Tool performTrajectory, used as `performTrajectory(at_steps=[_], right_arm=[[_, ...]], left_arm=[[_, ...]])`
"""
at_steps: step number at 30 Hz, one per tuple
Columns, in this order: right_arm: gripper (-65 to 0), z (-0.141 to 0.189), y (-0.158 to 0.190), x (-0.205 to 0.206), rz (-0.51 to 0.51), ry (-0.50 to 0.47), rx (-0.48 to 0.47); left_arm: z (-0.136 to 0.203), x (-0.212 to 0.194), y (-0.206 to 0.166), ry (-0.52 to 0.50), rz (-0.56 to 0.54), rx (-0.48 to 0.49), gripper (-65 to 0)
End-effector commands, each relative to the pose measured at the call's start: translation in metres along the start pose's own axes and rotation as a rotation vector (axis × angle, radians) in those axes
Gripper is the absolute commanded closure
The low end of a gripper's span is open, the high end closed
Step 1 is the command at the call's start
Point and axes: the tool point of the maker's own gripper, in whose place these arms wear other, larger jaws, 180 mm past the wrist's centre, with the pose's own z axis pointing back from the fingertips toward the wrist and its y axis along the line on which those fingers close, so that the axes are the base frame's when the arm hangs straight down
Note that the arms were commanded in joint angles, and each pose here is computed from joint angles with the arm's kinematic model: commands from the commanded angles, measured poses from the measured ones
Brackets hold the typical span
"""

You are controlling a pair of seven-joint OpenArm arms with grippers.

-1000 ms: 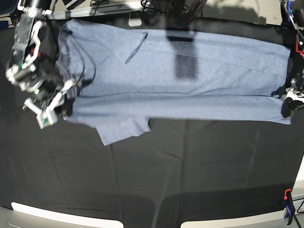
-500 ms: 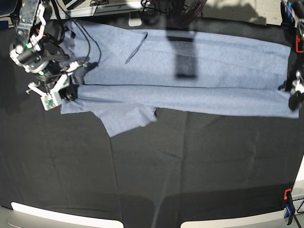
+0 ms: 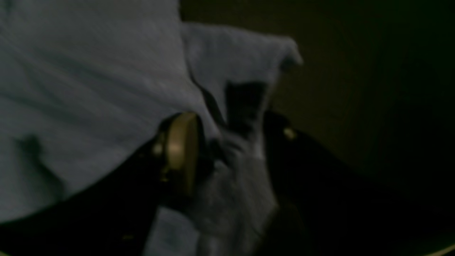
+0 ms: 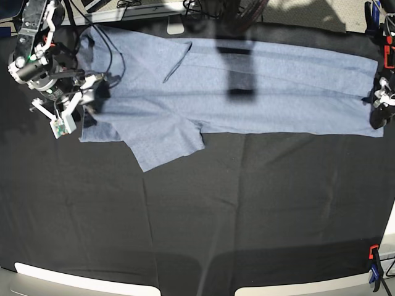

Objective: Layout the t-shirt on the table in an organized manner, then fold the t-shirt properly
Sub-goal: 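Fold the hem half over the collar half with both grippers, then move the right gripper to the folded shirt's sleeve end and grasp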

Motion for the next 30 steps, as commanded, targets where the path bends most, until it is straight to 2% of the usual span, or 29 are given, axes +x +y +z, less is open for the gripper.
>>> performTrajectory(at_steps=[1,8,14,17,21,30], right_arm=[[-34.5,0.004,-0.003,0.018,0.007,-0.063,0.003],[-34.5,0.003,0.003,0.070,-0.057,-0.221,0.080],[-34.5,-0.029,-0.004,0.101,-0.112,-0.234,0.106],[-34.5,-0.054,0.004,0.110,-0.099,-0.178,0.145],[-34.5,-0.086,0.010,0.111,-0.081,-0.066,0.150],[-34.4,-0.127,0.020,0.105,-0.067,0.080,0.207]], left_arm=[[0.003,0.027,-0.003,-0.065,-0.038,-0.023,-26.5],[0.007,0.045,-0.005,-0.122,-0.074,-0.040,-26.7],[0.005,0.052,-0.014,-0.137,-0.095,-0.059,-26.7],[0.004,0.058,-0.028,-0.157,-0.120,-0.084,-26.6],[0.004,0.065,-0.042,-0.181,-0.145,-0.108,-26.6],[0.004,0.065,-0.045,-0.186,-0.146,-0.114,-26.6]])
